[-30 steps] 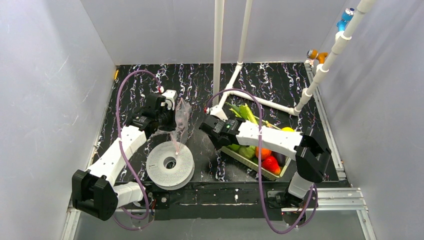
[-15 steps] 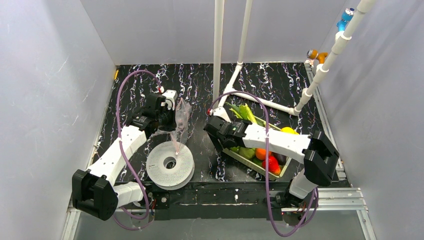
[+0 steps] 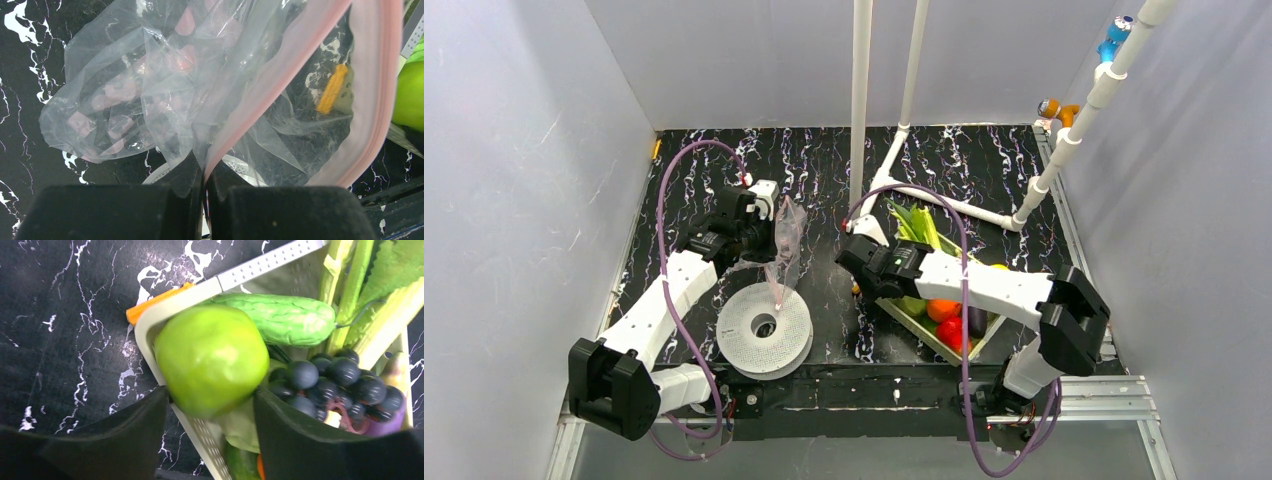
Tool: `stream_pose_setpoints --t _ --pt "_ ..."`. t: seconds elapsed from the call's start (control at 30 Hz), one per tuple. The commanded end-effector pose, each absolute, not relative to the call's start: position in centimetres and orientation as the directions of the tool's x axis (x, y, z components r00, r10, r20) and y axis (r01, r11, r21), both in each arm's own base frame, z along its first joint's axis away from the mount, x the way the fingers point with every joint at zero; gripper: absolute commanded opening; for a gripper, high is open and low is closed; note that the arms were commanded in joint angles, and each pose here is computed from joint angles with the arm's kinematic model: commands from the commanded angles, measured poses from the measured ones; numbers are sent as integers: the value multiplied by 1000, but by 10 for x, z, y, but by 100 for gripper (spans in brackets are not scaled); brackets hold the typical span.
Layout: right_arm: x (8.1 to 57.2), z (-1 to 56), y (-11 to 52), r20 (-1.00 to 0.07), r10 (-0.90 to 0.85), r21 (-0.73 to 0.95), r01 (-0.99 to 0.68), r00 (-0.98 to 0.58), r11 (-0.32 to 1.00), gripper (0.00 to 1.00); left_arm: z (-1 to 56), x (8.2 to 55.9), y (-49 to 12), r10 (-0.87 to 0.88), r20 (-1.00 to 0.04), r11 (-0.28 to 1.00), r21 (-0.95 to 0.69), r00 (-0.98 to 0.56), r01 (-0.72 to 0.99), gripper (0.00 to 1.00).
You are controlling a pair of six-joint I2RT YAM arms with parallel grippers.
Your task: Place the food in the zip-top bag and seal the zipper
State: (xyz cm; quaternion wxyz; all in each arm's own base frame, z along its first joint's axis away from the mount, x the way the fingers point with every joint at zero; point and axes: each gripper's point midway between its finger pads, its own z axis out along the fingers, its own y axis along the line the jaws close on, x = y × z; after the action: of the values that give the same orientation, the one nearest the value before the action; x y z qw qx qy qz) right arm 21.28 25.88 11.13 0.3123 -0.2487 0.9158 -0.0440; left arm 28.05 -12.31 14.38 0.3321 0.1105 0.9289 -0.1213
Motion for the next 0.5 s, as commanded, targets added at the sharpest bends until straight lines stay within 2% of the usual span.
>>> stream_pose_setpoints --t 0.0,0.1,0.2,0.27,0.33,0.47 --pt "213 134 266 -624 -408 -150 -411 -666 899 57 150 282 -125 125 -650 943 -157 -749 293 0" --pt "214 146 263 -650 -394 -140 -407 -650 903 46 150 282 -126 124 -650 943 -159 -750 293 0" --pt "211 156 262 -652 -388 -129 -409 -651 903 46 150 281 -126 124 -649 942 -160 -751 294 0" --pt "207 164 260 -652 -376 -107 -411 -658 906 51 151 282 -126 122 -650 943 -160 -750 293 0" --pt "200 172 253 -652 -360 -87 -406 -667 910 64 151 281 -125 122 -651 943 -159 -749 292 0" --pt "183 183 225 -643 -331 -62 -384 -690 921 72 152 281 -125 121 -653 943 -159 -748 291 0"
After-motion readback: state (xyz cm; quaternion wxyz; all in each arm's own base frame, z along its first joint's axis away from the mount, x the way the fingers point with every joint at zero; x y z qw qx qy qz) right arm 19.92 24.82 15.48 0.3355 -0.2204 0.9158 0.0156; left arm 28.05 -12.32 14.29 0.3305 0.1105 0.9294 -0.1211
